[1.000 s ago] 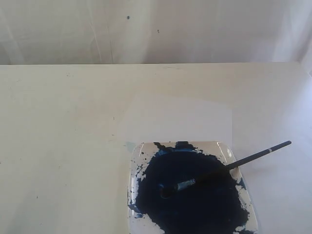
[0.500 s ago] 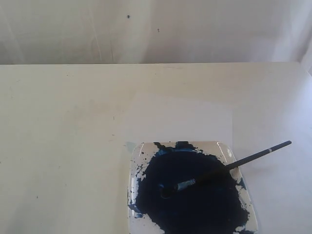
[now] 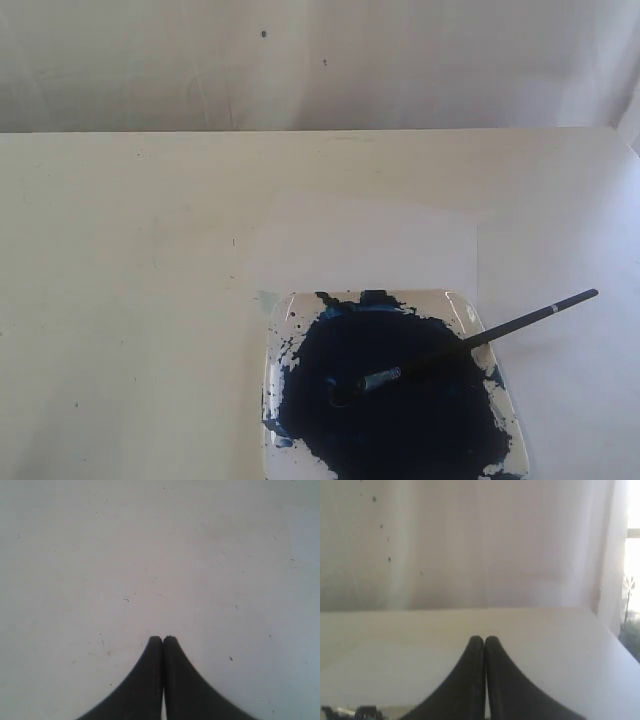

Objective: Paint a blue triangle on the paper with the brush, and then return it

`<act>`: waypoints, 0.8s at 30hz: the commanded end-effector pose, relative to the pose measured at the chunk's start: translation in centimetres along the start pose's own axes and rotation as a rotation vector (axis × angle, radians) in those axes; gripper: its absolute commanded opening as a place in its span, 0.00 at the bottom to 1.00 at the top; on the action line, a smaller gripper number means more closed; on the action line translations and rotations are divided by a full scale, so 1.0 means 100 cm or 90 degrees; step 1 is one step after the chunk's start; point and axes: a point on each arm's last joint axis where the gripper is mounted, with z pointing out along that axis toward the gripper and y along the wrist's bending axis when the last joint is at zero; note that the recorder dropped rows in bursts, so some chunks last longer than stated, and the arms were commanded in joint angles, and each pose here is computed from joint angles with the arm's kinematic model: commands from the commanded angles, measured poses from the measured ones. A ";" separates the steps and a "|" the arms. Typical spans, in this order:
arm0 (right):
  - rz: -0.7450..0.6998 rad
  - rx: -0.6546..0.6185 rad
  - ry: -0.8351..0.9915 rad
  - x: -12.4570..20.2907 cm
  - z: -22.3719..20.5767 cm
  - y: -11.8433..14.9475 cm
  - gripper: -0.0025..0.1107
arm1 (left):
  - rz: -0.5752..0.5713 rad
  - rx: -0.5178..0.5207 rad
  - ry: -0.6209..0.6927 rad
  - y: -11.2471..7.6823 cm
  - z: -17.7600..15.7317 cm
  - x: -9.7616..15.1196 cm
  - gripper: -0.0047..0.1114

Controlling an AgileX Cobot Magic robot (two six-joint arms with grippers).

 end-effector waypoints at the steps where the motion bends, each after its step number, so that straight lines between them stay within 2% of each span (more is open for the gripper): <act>1: -0.014 -0.003 -0.103 -0.014 -0.002 0.000 0.02 | 0.000 0.003 0.002 0.000 0.000 0.002 0.04; 4: -0.014 -0.002 -0.144 -0.020 -0.003 0.000 0.02 | 0.000 0.003 0.002 0.000 0.000 0.002 0.04; 12: 0.001 -0.004 -0.396 -0.052 -0.018 0.000 0.02 | 0.000 0.003 0.002 0.000 0.000 0.002 0.04; 20: 0.004 -0.005 -0.448 -0.058 -0.022 0.000 0.02 | 0.000 0.003 0.002 0.000 0.000 0.002 0.04; 22: 0.057 -0.024 -0.455 -0.059 -0.023 0.000 0.02 | 0.000 0.003 0.002 0.000 0.000 0.002 0.04; 24: 0.170 -0.038 -0.426 -0.056 -0.020 -0.003 0.02 | 0.000 0.003 0.002 0.000 0.000 0.002 0.04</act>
